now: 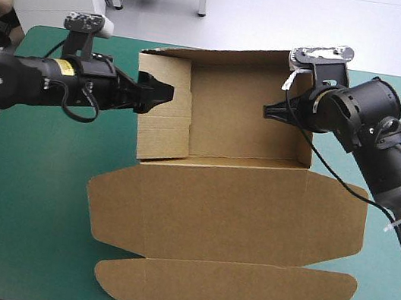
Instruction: Fold the box
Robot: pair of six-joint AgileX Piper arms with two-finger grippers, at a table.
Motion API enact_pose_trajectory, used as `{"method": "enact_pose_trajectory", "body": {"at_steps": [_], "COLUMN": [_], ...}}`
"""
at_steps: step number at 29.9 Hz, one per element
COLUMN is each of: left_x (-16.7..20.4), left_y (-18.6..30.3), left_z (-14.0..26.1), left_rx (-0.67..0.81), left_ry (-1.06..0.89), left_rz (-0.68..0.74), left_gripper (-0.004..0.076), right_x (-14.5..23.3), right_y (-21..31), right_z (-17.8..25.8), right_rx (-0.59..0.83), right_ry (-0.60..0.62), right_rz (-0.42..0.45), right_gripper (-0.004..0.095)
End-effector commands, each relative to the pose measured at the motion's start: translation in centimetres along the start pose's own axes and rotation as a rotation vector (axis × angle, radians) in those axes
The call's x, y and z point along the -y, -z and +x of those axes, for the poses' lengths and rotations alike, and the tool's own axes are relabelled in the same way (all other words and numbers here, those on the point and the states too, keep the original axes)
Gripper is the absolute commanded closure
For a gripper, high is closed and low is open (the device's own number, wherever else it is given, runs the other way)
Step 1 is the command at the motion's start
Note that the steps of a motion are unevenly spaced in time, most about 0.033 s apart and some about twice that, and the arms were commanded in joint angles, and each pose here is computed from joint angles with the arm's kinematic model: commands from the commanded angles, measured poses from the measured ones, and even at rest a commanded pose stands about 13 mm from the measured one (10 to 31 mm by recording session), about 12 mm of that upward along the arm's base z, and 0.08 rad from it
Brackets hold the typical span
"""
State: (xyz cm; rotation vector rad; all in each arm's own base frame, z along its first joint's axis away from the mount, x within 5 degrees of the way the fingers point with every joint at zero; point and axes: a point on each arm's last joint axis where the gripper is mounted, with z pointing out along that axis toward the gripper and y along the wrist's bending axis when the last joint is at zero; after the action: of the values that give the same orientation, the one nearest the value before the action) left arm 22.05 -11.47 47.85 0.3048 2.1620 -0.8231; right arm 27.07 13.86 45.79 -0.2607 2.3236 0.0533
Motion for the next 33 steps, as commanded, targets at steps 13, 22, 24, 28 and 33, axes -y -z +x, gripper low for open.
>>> {"method": "enact_pose_trajectory", "body": {"at_steps": [13, 22, 24, 28, 33], "left_x": [0.5, -1.9, -2.3, -3.1, -3.7], "left_y": [2.2, -2.1, -3.2, -5.0, -6.4], "left_z": [1.6, 1.7, 1.6, 1.3, 1.4], "left_rx": [0.075, 0.055, 0.042, 0.036, 0.01], "left_ry": [0.048, 0.118, 0.131, 0.171, 0.199], "left_rz": [0.013, -0.023, -0.03, -0.026, -0.025], "left_gripper": [0.0081, 0.0081, 0.0081, 0.0081, 0.0081], "right_x": [0.5, 0.5, 0.5, 0.5, 0.5], "right_y": [1.4, 1.4, 1.4, 1.4, 1.4], "right_z": [-1.0, -0.9, -0.9, -0.9, -0.9], "right_rx": [0.097, 0.094, 0.094, 0.094, 0.094], "right_ry": [-0.028, -0.028, -0.028, -0.024, -0.015], "right_rz": [0.005, 0.005, 0.005, 0.005, 0.007], "right_gripper": [0.0923, 0.0922, 0.0922, 0.0923, 0.0923]}}
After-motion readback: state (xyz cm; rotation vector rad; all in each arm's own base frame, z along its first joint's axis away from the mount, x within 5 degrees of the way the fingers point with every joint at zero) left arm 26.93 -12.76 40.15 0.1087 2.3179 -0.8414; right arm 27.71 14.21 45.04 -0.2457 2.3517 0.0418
